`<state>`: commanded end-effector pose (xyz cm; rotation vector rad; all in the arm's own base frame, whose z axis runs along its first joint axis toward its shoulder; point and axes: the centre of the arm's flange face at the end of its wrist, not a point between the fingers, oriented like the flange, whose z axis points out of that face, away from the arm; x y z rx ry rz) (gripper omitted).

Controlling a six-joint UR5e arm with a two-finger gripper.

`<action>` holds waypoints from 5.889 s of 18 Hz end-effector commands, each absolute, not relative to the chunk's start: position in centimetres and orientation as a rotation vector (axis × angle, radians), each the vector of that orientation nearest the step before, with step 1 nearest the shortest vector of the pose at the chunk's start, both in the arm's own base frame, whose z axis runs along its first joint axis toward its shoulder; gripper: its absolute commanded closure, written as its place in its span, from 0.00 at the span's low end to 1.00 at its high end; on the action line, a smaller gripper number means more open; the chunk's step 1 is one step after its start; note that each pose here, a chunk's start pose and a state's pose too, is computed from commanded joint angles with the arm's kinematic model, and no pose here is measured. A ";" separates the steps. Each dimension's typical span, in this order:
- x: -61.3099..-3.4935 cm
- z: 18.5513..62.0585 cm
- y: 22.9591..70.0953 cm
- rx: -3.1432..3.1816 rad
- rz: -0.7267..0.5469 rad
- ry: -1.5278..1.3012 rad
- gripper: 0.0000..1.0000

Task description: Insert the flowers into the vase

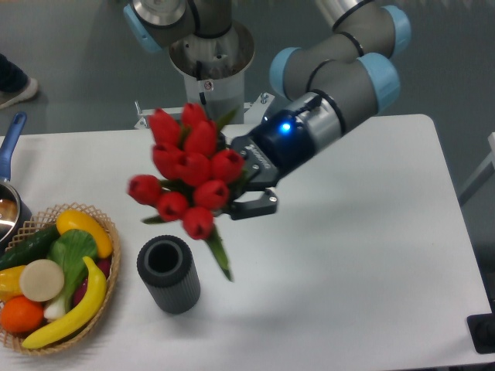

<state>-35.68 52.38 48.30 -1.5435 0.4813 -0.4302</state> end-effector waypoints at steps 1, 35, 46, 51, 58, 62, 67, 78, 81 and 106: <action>-34.6 48.0 53.1 -1.538 -0.437 0.505 0.67; -33.3 33.3 55.4 -1.581 -0.582 0.444 0.67; -33.4 30.0 54.6 -1.586 -0.574 0.437 0.67; -33.9 29.0 54.5 -1.602 -0.576 0.423 0.67; -34.0 27.9 54.5 -1.640 -0.574 0.419 0.66; -34.0 27.3 54.5 -1.657 -0.578 0.413 0.66; -34.3 26.9 54.3 -1.677 -0.571 0.408 0.59; -34.8 26.6 53.3 -1.683 -0.558 0.395 0.06; -34.6 26.6 53.1 -1.733 -0.533 0.409 0.01; -44.8 44.9 35.6 -2.706 0.560 0.327 0.00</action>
